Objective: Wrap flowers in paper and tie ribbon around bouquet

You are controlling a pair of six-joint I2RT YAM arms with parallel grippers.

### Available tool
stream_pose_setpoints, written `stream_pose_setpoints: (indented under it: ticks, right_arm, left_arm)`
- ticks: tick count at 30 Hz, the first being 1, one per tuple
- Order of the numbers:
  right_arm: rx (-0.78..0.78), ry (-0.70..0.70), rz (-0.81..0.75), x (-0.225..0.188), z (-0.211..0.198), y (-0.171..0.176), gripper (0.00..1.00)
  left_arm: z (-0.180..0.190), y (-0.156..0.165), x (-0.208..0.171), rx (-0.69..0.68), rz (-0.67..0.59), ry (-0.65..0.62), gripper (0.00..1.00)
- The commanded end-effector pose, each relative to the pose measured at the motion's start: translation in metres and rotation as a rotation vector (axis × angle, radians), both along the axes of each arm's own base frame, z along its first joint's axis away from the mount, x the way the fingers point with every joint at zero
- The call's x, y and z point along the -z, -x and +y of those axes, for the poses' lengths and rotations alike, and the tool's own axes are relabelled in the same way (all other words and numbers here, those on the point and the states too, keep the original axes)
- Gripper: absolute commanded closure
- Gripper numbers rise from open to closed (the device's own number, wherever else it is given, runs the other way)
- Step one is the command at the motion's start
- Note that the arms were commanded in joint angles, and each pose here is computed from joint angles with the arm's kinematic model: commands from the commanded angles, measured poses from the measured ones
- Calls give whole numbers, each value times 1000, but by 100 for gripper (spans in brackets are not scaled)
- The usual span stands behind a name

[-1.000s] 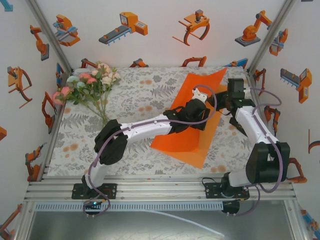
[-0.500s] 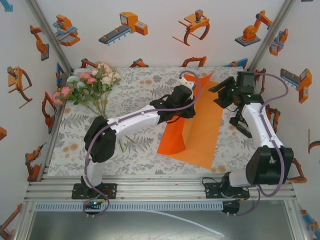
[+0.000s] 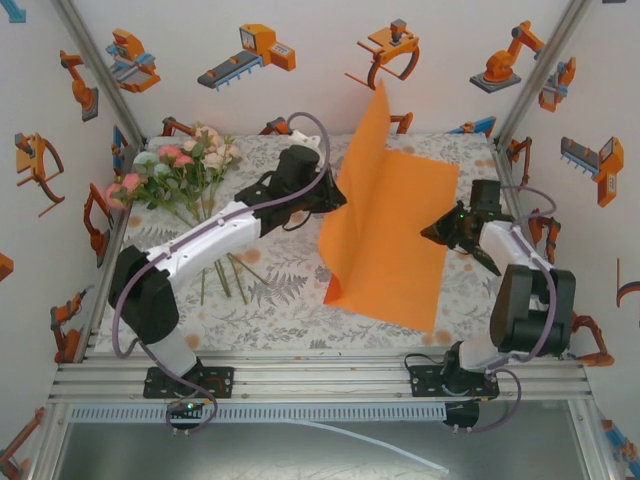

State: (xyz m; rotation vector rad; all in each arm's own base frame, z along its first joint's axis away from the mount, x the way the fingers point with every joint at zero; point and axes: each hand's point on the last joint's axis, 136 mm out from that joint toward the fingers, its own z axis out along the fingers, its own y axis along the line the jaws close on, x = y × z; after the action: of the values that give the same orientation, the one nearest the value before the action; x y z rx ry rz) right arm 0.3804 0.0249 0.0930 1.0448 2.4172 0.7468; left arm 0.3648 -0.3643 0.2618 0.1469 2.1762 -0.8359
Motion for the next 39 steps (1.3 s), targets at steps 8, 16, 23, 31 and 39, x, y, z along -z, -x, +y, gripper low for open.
stream_pose_setpoints:
  ticks: [8,16,23,31,39]
  right_arm:
    - [-47,98,73,54,-3,-20,100]
    - [-28,142,199,70,-6,32,100]
    - [-72,114,240,68,24,97,100]
    - [-232,142,-40,-32,51,76,88]
    - [-258,250,-95,-29,28,-6,91]
  left_arm:
    - [105,-42,53,-219,62,-196,100]
    - [168,-103,90,-314,56,-357,100]
    - [197,-162,118,-356,67,-448,100]
    - [208,-174,72,-388,-6,-445,67]
    - [188,-72,41,-417,55,-356,64]
